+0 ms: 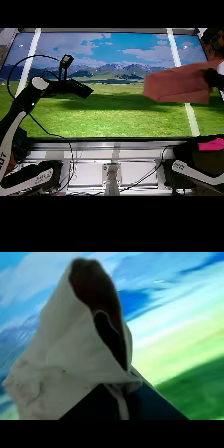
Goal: Fold the clothes and pants, and hang the long-sleeved shirts on hangers.
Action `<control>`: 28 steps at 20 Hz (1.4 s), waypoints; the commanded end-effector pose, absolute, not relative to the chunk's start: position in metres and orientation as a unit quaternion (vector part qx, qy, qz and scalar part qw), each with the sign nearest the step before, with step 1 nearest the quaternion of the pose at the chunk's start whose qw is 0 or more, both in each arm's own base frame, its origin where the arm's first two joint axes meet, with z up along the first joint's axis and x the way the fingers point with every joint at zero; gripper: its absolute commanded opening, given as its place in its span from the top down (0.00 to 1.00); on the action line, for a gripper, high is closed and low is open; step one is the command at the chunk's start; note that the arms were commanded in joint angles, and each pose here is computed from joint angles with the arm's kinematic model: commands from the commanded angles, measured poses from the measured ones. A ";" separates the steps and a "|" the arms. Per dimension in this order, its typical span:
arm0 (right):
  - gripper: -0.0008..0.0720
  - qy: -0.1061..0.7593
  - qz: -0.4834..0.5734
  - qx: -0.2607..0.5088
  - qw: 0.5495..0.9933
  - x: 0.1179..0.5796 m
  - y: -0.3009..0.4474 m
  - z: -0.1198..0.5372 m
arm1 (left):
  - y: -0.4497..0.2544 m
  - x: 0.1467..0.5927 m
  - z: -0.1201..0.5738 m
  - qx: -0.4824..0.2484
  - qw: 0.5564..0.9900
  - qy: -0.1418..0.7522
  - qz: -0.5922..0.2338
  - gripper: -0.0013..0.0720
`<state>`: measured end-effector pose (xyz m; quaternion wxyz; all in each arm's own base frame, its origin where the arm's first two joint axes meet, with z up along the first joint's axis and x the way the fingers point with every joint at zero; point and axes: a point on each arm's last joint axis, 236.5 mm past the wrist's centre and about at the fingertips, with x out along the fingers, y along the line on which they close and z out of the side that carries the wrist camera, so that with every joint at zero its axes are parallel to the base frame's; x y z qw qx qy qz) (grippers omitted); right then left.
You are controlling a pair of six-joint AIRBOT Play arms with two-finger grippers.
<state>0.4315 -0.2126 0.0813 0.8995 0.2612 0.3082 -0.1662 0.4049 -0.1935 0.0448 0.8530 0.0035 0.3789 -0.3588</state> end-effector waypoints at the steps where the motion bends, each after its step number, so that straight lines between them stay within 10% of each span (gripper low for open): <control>1: 0.98 0.309 -0.296 0.375 0.823 0.354 -0.294 0.066 | -0.193 0.405 0.045 0.004 0.853 0.378 -0.359 0.03; 8: 0.97 0.385 -0.464 0.454 0.656 0.203 -0.339 0.017 | -0.193 0.405 0.045 0.004 0.853 0.378 -0.359 0.03; 9: 0.78 0.389 -0.468 0.457 0.649 0.197 -0.339 0.015 | -0.193 0.405 0.045 0.004 0.853 0.378 -0.359 0.03; 11: 0.00 0.397 -0.469 0.445 0.652 0.191 -0.342 0.014 | -0.193 0.405 0.045 0.004 0.853 0.378 -0.359 0.02; 17: 0.04 0.411 -0.428 0.409 0.693 0.207 -0.339 0.019 | -0.193 0.405 0.045 0.004 0.853 0.378 -0.359 0.03; 28: 0.53 0.269 -0.273 0.203 0.901 0.396 -0.279 0.221 | -0.193 0.405 0.045 0.004 0.853 0.378 -0.359 0.03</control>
